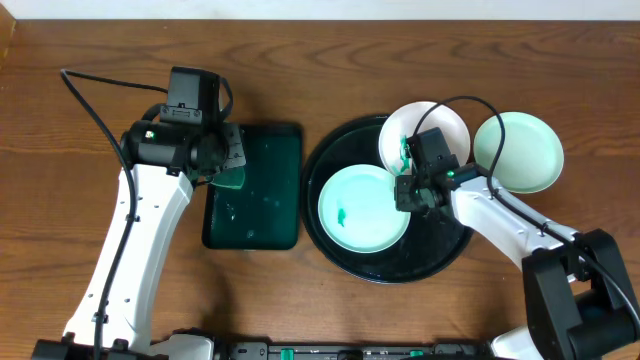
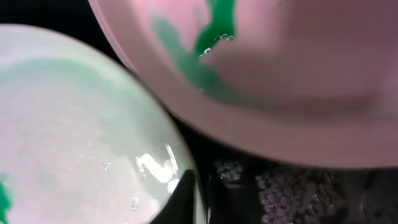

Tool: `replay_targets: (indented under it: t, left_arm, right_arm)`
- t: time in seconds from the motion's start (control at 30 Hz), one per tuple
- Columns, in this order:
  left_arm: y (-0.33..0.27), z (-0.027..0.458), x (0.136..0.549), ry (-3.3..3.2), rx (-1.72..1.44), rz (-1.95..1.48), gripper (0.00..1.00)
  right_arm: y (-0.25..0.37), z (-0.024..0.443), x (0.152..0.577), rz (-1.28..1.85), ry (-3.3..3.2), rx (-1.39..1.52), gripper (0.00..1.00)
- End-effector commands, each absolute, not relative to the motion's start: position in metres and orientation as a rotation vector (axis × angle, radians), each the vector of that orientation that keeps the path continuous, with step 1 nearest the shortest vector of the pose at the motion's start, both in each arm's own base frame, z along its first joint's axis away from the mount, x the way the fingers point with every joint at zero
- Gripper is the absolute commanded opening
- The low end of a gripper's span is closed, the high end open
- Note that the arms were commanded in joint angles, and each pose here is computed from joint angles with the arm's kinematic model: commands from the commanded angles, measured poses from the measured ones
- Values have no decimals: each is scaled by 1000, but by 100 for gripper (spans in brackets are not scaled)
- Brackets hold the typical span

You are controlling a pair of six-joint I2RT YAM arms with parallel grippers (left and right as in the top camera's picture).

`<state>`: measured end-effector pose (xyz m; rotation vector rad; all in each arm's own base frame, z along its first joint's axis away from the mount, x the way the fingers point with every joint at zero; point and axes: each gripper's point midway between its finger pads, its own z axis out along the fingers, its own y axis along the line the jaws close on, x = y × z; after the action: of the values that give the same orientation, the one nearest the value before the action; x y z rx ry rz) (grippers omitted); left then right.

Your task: Clean dirty plates on tray and stack at the side

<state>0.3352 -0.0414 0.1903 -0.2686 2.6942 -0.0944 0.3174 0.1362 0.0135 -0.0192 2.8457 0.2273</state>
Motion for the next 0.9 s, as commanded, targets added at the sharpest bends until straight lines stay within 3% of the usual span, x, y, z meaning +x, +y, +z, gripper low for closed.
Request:
replay_targets:
  t: [0.0,0.4,0.47,0.53,0.87]
  left_arm:
    - [-41,190,334,2694,-264,-87,7]
    - [-41,189,333,2700,-264,-85,7]
    - [-41,189,333,2700,-264,-85,7]
    - [-41,189,333,2700,-264,-85,7]
    - [-41,189,332,2703,-264,-84,7]
  right_arm:
    - [133,12,314,212,2850,-15,1]
    - [128,39,299,230,2864,107,1]
    - [128,39,301,226,2857,107,22]
    - [127,37,303,213,2850,106,31]
    - [128,10,307,182,2889,77,33]
